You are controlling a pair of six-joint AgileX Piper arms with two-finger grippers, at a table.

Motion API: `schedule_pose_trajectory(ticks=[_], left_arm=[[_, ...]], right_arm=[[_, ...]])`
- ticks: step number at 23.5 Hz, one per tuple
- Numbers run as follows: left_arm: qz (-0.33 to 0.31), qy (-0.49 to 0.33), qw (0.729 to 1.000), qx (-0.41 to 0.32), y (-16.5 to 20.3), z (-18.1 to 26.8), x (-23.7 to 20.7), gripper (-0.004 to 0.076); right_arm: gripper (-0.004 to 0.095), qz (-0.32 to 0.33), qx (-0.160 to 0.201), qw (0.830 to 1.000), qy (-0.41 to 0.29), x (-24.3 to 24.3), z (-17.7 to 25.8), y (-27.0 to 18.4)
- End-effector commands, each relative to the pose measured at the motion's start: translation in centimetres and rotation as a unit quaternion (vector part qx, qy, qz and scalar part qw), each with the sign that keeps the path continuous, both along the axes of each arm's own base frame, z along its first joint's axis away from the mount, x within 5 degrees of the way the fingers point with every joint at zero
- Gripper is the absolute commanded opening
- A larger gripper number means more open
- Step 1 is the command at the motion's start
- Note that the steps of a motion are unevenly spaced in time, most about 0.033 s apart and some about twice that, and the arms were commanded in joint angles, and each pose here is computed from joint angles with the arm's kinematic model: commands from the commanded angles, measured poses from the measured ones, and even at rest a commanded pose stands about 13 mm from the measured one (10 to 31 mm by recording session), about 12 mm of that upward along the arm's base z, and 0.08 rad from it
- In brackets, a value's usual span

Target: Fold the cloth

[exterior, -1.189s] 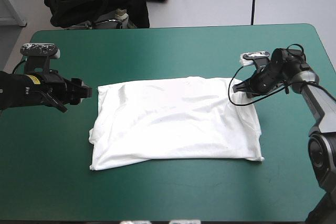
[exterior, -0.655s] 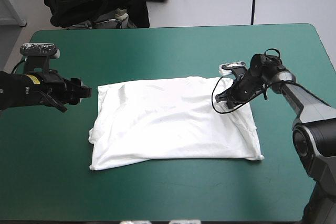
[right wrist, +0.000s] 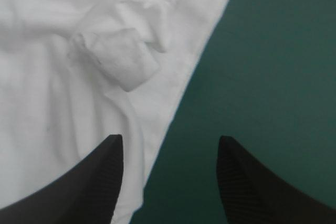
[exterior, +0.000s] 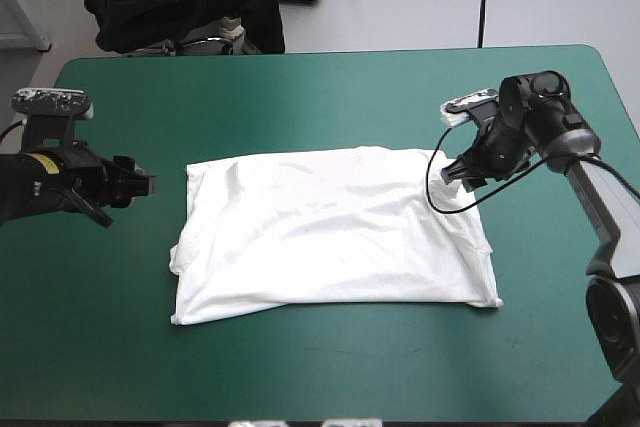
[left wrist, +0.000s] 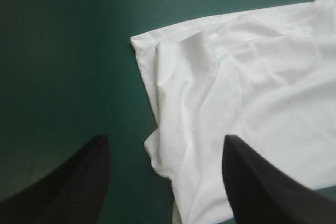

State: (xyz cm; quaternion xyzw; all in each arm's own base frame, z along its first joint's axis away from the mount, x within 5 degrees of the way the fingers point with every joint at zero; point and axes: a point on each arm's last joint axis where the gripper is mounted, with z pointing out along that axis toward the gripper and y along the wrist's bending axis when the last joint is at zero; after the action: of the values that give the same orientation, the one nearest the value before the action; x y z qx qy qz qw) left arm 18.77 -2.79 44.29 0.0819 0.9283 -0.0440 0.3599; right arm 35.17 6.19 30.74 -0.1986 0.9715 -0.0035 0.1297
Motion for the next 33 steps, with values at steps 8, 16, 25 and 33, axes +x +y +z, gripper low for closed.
schedule_pose_trajectory(ticks=[8,16,25,33], left_arm=[[0.019,0.098,0.995,-0.018,0.3,-6.1,-5.0,0.0449],[0.053,0.177,0.982,-0.046,-0.2,-12.8,-3.6,0.0449],[0.081,0.254,0.963,-0.051,-0.7,-20.6,-0.3,0.0446],[0.047,0.285,0.957,-0.026,-2.8,-23.3,1.5,0.0384]], right_arm=[[0.0514,-0.048,0.009,0.989,-0.143,-8.1,9.9,-2.1],[0.0513,-0.077,0.006,0.982,-0.170,-13.7,10.3,-3.4],[0.0514,-0.079,0.013,0.981,-0.179,-14.6,10.4,-3.5],[0.0514,-0.081,0.014,0.983,-0.166,-14.5,9.5,-3.4]])
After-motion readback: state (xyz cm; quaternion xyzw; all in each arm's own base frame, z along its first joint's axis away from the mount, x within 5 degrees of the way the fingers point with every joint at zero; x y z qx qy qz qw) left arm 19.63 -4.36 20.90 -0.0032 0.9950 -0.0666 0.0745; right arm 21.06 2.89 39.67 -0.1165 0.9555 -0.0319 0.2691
